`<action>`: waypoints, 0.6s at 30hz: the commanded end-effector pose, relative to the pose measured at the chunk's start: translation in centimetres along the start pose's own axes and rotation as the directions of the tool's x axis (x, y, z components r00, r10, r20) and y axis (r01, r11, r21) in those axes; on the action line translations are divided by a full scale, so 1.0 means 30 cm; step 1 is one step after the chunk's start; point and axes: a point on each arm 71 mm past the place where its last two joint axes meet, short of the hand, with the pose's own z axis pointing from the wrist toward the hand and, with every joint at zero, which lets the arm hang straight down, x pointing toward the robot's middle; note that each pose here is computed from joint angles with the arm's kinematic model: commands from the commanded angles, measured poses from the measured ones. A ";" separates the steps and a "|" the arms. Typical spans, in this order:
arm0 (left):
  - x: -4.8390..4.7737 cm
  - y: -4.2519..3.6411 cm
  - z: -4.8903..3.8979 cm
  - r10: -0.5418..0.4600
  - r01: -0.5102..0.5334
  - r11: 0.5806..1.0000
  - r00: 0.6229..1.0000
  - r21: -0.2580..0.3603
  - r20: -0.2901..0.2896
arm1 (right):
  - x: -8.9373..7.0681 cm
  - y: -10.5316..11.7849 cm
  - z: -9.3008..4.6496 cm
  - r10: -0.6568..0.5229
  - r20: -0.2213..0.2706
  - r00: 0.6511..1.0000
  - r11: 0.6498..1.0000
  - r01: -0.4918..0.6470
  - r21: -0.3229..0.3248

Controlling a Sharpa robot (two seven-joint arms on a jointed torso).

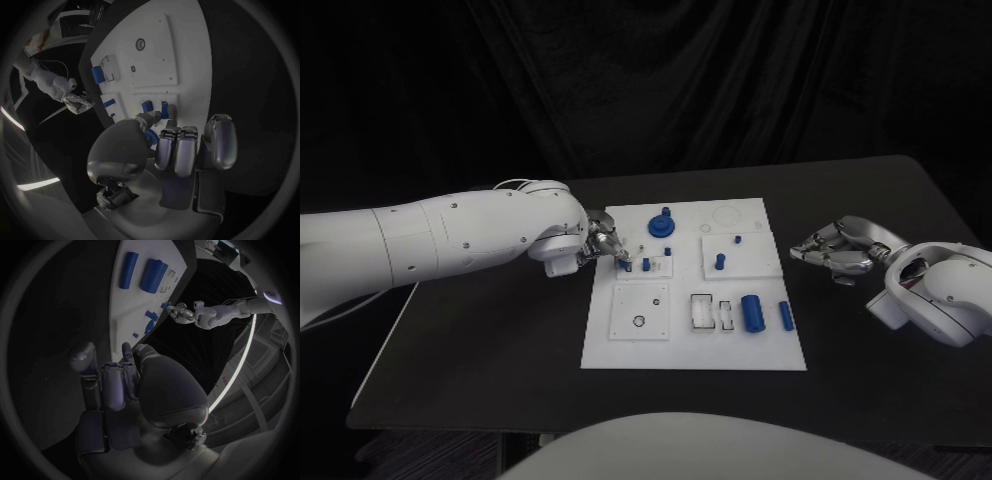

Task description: Assemble the parts on the task board

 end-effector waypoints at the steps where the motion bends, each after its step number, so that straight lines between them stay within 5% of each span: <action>1: 0.010 0.000 0.004 -0.002 0.002 1.000 1.000 0.018 -0.010 | 0.004 -0.004 -0.002 0.000 -0.006 1.000 1.000 0.000 0.008; 18: 0.034 0.015 0.022 -0.020 0.020 0.999 1.000 0.028 -0.005 | 0.004 -0.005 -0.003 0.000 -0.005 1.000 1.000 0.000 0.008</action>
